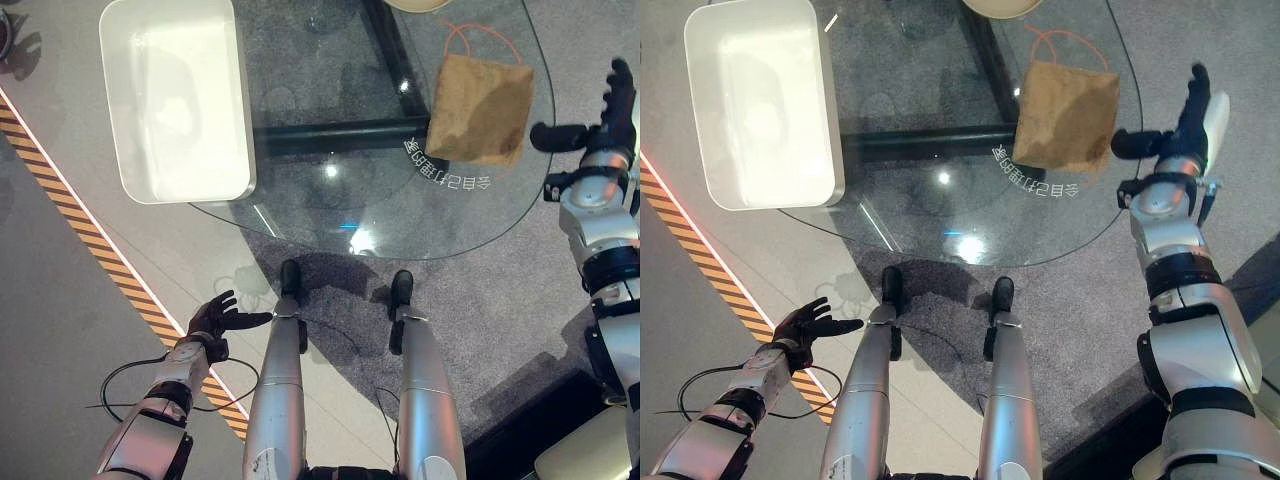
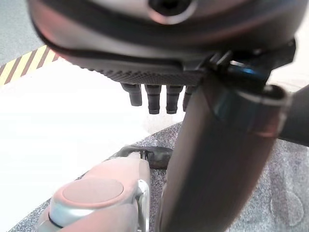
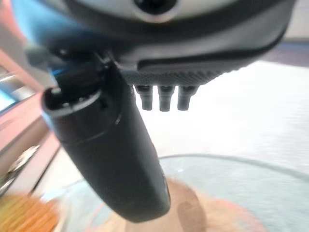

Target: Wipe the table with a cloth and put it in the basket.

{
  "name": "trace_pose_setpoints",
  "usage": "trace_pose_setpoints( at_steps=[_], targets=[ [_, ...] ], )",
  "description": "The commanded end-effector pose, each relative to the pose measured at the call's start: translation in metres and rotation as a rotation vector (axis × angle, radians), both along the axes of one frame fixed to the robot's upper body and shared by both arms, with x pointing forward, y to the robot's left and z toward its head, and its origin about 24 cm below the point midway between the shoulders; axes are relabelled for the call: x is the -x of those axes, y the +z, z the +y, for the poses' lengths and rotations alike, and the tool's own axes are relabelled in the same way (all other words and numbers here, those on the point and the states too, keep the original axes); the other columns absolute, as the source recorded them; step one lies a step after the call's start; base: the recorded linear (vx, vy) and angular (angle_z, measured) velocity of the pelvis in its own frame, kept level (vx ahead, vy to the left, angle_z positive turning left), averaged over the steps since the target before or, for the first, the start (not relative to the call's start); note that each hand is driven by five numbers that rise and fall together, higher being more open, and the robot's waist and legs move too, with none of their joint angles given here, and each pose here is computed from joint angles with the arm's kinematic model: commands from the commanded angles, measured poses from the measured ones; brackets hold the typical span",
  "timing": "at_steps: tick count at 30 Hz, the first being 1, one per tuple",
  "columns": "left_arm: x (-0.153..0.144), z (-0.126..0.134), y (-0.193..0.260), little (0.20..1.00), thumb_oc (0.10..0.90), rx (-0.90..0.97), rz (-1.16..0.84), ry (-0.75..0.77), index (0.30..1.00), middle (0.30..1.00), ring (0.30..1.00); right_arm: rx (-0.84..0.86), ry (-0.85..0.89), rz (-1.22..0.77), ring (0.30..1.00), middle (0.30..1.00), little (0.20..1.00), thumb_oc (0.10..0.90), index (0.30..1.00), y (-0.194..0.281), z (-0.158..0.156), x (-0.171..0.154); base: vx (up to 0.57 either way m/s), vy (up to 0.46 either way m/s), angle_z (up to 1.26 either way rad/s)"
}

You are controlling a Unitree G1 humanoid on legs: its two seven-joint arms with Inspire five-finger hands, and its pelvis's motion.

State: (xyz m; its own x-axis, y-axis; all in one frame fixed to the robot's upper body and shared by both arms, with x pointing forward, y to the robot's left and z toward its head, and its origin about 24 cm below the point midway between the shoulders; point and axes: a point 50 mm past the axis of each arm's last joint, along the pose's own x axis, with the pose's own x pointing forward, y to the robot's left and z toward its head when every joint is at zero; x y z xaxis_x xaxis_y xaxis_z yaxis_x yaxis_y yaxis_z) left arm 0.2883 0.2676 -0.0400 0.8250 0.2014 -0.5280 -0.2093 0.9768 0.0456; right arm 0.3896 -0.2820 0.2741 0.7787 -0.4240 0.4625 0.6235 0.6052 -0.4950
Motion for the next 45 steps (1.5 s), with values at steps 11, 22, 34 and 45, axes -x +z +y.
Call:
trace_pose_setpoints(
  at_steps=[11,22,34,45],
  targets=[
    [0.019,0.015,-0.008,0.900,0.800,-0.026,0.034,0.037,0.900,0.900,0.900,0.422,-0.101,-0.084,0.900,0.900,0.900,0.800,0.900,0.102,0.027,0.013,0.01,0.004,0.00],
    [0.020,0.011,-0.009,0.900,0.800,-0.029,0.040,0.004,0.900,0.900,0.900,0.508,-0.176,0.132,0.900,0.900,0.900,0.800,0.900,0.101,0.016,0.006,0.01,-0.005,0.03],
    [0.020,0.011,-0.009,0.900,0.800,-0.038,0.042,-0.007,0.900,0.900,0.900,0.436,-0.135,0.301,0.900,0.900,0.900,0.800,0.900,0.081,0.002,-0.001,0.01,-0.006,0.02],
    [0.021,0.011,-0.008,0.900,0.800,-0.044,0.043,-0.011,0.900,0.900,0.900,0.452,-0.166,0.304,0.900,0.900,0.900,0.800,0.900,0.084,0.000,-0.001,0.00,-0.003,0.00]
  ],
)
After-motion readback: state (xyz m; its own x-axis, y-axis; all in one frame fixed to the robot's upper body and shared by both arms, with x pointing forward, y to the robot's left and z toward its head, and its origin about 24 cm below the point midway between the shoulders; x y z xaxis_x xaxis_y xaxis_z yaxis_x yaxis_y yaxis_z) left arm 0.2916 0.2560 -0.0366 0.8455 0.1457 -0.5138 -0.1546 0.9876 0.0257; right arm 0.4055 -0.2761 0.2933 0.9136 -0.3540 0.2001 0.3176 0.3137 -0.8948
